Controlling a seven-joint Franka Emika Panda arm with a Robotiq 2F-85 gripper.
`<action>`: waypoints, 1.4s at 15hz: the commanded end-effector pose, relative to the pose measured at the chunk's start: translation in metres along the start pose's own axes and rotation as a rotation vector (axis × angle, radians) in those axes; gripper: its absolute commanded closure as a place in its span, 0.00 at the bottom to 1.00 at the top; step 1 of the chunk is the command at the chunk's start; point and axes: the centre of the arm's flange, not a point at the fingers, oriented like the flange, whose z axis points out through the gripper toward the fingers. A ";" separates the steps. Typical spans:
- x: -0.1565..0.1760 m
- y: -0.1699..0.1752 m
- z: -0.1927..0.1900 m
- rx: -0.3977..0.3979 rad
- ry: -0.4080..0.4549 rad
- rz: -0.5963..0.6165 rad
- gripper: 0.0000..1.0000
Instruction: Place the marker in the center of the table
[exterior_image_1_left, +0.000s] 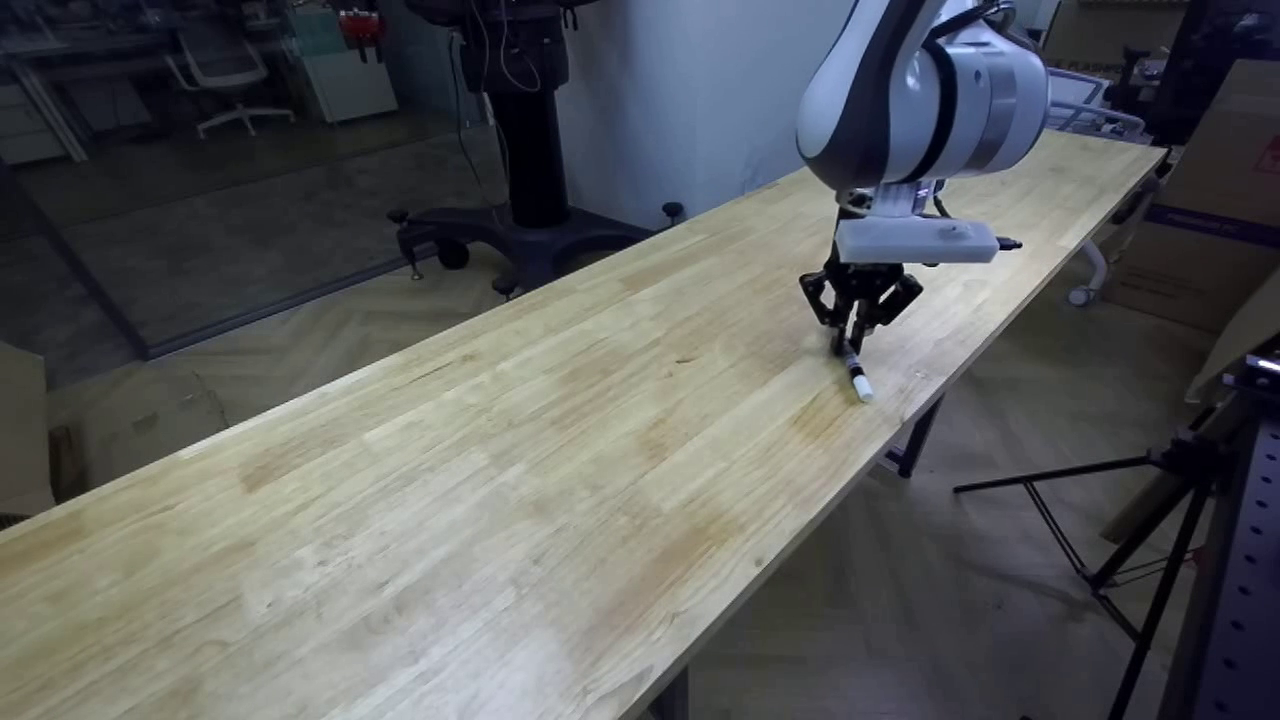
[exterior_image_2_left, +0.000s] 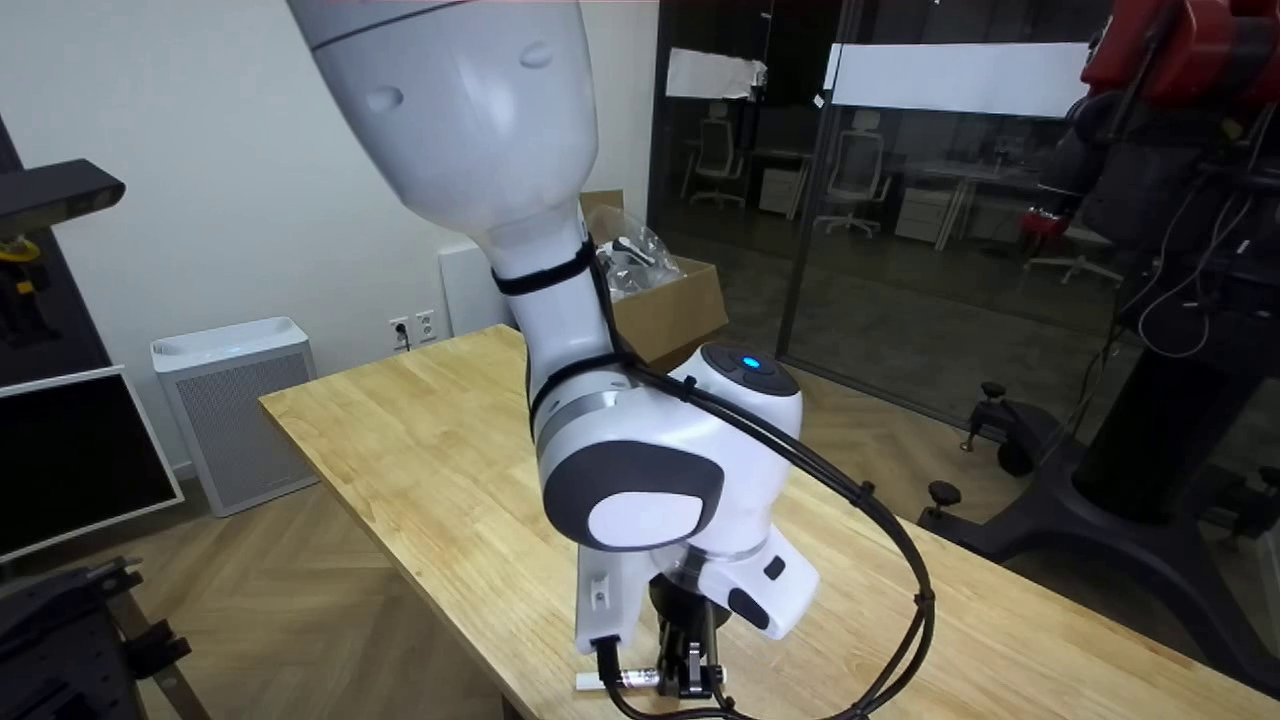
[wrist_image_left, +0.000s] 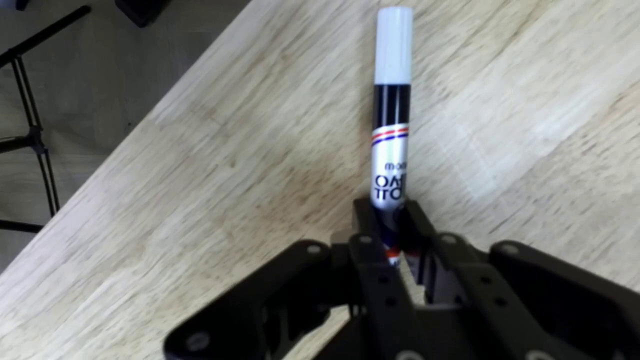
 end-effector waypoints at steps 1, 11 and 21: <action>0.010 -0.016 -0.022 0.011 0.004 -0.122 0.96; -0.007 -0.174 -0.072 -0.150 0.050 -0.589 0.96; -0.035 -0.238 -0.019 -0.130 0.033 -0.667 0.96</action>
